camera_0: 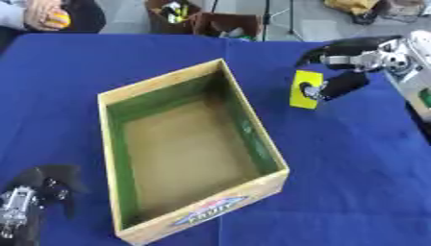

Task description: Pick up objects on the table and place them in the box.

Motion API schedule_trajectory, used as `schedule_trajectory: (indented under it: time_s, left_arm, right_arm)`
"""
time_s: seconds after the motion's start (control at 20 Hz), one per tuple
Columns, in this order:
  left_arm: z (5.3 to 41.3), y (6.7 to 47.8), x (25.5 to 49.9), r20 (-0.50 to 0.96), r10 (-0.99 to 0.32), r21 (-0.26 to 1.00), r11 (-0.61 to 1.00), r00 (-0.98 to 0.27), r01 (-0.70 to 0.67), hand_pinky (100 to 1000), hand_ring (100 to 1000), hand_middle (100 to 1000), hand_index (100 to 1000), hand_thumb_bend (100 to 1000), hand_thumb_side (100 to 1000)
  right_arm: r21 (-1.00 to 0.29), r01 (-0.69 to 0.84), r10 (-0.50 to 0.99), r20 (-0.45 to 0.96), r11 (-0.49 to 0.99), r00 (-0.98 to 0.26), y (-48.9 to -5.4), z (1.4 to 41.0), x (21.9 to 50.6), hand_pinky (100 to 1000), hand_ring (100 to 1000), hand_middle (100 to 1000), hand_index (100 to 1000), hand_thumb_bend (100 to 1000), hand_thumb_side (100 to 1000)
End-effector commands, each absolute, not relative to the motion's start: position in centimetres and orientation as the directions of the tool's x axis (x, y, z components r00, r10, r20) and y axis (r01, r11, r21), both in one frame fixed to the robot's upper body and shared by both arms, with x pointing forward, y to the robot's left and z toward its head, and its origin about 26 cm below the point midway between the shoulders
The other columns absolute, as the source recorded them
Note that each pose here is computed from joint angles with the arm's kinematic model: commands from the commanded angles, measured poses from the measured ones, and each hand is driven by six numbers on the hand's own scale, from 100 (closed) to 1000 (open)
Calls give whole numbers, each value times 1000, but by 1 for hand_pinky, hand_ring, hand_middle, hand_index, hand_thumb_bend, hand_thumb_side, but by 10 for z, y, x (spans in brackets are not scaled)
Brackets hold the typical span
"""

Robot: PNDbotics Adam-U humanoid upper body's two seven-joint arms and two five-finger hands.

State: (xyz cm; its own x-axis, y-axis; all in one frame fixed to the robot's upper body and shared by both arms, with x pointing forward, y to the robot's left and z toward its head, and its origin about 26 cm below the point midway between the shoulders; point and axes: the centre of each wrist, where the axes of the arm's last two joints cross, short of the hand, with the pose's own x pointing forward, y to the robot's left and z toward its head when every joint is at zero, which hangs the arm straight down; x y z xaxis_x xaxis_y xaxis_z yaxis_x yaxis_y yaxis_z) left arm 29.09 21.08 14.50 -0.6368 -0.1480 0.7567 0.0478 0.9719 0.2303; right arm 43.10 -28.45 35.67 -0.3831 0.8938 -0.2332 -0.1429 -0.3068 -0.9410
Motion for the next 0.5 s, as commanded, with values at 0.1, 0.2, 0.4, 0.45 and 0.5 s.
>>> schedule_trajectory:
  time_s: [0.1,0.2,0.4,0.45,0.5]
  left_arm:
    - [149,210,289,745,-151,239,970,-650,48,242,496,457,647,100,1000]
    - [149,210,289,746,-152,240,969,-649,49,243,496,457,647,100,1000]
    - [148,211,289,749,-154,242,969,-645,49,244,497,457,647,100,1000]
    - [147,211,289,749,-155,243,969,-644,50,244,497,457,647,100,1000]
    - [147,211,289,750,-155,244,969,-643,50,244,497,457,647,100,1000]
  right_arm:
    - [-946,-134,900,-229,-296,-370,-290,364,429,879,973,1000,1000,100,785]
    - [-956,-102,902,-218,-273,-373,-289,370,426,877,966,1000,1000,100,777]
    - [-969,-51,903,-205,-242,-379,-287,378,420,874,962,1000,1000,100,776]
    - [-971,-44,903,-203,-237,-378,-286,379,419,873,961,1000,1000,100,777]
    - [-972,-37,904,-201,-232,-378,-286,380,418,873,960,1000,1000,100,774]
